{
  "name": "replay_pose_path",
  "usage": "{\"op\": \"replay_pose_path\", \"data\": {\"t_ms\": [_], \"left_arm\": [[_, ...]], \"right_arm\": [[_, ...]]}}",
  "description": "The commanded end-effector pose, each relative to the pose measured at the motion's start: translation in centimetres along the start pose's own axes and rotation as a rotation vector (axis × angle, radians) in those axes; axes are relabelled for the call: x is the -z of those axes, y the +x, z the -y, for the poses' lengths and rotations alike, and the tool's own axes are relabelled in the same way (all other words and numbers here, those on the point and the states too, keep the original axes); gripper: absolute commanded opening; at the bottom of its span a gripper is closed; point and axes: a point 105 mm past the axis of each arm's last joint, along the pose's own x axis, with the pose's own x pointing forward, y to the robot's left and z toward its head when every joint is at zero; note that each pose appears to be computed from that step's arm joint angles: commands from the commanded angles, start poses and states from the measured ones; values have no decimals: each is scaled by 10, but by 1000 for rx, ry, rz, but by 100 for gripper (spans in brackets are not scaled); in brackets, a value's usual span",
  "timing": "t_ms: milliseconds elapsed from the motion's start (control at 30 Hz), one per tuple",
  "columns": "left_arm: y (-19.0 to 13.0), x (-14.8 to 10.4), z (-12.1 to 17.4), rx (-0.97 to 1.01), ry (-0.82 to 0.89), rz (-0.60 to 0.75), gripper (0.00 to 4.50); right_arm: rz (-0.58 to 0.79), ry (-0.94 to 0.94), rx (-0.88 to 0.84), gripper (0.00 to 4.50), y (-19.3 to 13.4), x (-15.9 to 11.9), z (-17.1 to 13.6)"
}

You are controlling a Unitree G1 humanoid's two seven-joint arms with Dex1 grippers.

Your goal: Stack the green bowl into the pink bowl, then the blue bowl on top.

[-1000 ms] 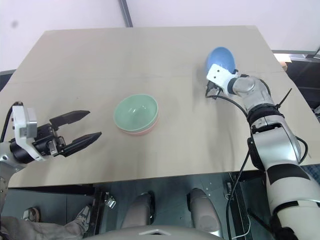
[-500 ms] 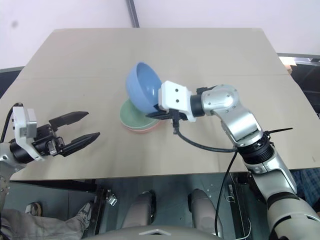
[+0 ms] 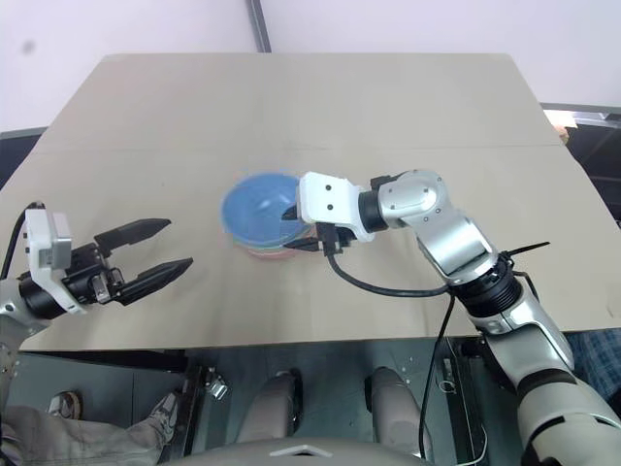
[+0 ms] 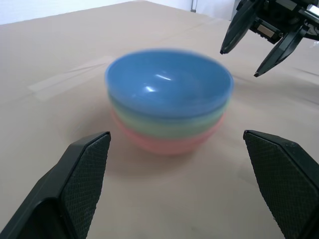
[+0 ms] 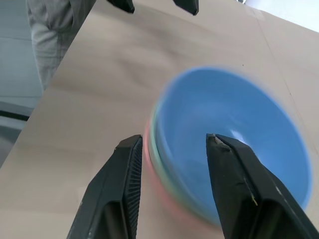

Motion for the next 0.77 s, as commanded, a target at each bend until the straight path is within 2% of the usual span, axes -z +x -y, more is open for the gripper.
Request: {"op": "replay_pose_path", "data": {"t_ms": [33,200,233,267,333,367,400,667,767], "left_arm": [[0,-13,3,4,33,45,450],[4,-10,6,-44,23,66,450],[3,-11,10,-26,25,68,450],[1,-10,12,-13,11,65,450],[-3,-10,13,-24,4,60,450],[-4,-9,13,-30,5,53,450],[-6,-8,13,-33,9,41,450],[-22,-6,4,-75,53,-32,450],[-25,-11,4,-41,64,-20,450]], "right_arm": [[51,-94,56,200,-11,-25,7],[148,93,201,200,-47,-33,19],[137,124,240,251,-56,-28,20],[98,146,265,280,-66,-18,16],[28,193,336,369,-83,-1,10],[0,217,370,424,-90,5,7],[-26,241,386,438,-97,10,0],[-170,335,478,438,-127,31,-31],[-180,358,503,438,-132,33,-36]]}}
